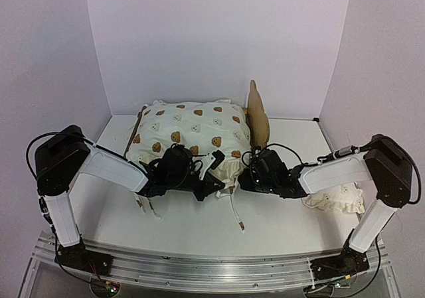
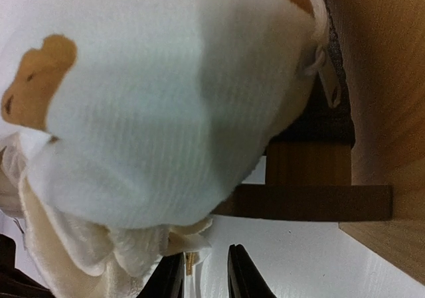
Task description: Set up the pet bed
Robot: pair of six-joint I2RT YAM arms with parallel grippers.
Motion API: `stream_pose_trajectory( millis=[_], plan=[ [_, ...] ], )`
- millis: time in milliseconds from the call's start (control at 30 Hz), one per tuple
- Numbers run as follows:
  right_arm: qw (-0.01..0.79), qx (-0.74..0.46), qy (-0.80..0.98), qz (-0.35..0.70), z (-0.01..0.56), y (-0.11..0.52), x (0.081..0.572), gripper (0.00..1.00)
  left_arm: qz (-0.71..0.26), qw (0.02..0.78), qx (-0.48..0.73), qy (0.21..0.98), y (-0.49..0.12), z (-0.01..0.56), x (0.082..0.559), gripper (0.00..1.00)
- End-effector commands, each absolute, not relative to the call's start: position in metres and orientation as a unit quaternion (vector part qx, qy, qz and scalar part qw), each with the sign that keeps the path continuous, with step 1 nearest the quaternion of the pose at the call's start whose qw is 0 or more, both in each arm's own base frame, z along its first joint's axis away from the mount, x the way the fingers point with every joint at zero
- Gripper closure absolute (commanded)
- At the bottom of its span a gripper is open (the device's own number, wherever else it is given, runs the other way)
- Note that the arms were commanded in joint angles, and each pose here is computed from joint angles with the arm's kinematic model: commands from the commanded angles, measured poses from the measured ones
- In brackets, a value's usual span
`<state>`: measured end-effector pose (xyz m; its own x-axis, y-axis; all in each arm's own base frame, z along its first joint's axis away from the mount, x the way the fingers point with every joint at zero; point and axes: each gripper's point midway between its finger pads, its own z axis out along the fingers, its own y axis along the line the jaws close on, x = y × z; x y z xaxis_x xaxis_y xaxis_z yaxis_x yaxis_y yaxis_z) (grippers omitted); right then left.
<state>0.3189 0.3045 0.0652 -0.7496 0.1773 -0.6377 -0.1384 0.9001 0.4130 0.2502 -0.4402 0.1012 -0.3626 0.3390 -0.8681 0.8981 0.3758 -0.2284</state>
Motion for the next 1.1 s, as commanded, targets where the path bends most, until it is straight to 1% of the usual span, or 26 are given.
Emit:
stream_pose_trajectory(
  millis=[0, 233, 300, 367, 500, 633, 800, 900, 967, 1067],
  plan=[
    [0.366, 0.02, 0.898, 0.242, 0.068, 0.312, 0.325, 0.75, -0.382, 0.406, 0.41, 0.722, -0.453, 0.122, 0.261, 1.0],
    [0.368, 0.013, 0.895, 0.251, 0.068, 0.32, 0.328, 0.76, -0.379, 0.411, 0.409, 0.721, -0.453, 0.121, 0.262, 1.0],
    [0.364, 0.015, 0.896, 0.254, 0.065, 0.321, 0.327, 0.77, -0.379, 0.412, 0.411, 0.72, -0.453, 0.122, 0.262, 1.0],
    [0.365, 0.021, 0.895, 0.254, 0.063, 0.32, 0.328, 0.82, -0.379, 0.412, 0.411, 0.719, -0.453, 0.122, 0.261, 1.0],
    [0.376, 0.018, 0.891, 0.256, 0.069, 0.318, 0.329, 1.0, -0.381, 0.412, 0.41, 0.719, -0.454, 0.123, 0.262, 1.0],
    [0.38, -0.005, 0.889, 0.255, 0.082, 0.315, 0.322, 1.0, -0.382, 0.413, 0.416, 0.715, -0.457, 0.125, 0.263, 1.0],
    [0.335, -0.069, 0.909, 0.239, 0.089, 0.309, 0.297, 1.0, -0.377, 0.406, 0.425, 0.716, -0.464, 0.123, 0.267, 1.0],
    [0.314, -0.112, 0.911, 0.244, 0.097, 0.309, 0.282, 1.0, -0.387, 0.405, 0.441, 0.701, -0.475, 0.13, 0.266, 1.0],
    [0.303, -0.133, 0.912, 0.243, 0.102, 0.309, 0.276, 1.0, -0.394, 0.401, 0.457, 0.689, -0.482, 0.133, 0.264, 1.0],
    [0.299, -0.144, 0.909, 0.251, 0.109, 0.311, 0.274, 1.0, -0.385, 0.387, 0.477, 0.689, -0.486, 0.123, 0.264, 1.0]
  ],
)
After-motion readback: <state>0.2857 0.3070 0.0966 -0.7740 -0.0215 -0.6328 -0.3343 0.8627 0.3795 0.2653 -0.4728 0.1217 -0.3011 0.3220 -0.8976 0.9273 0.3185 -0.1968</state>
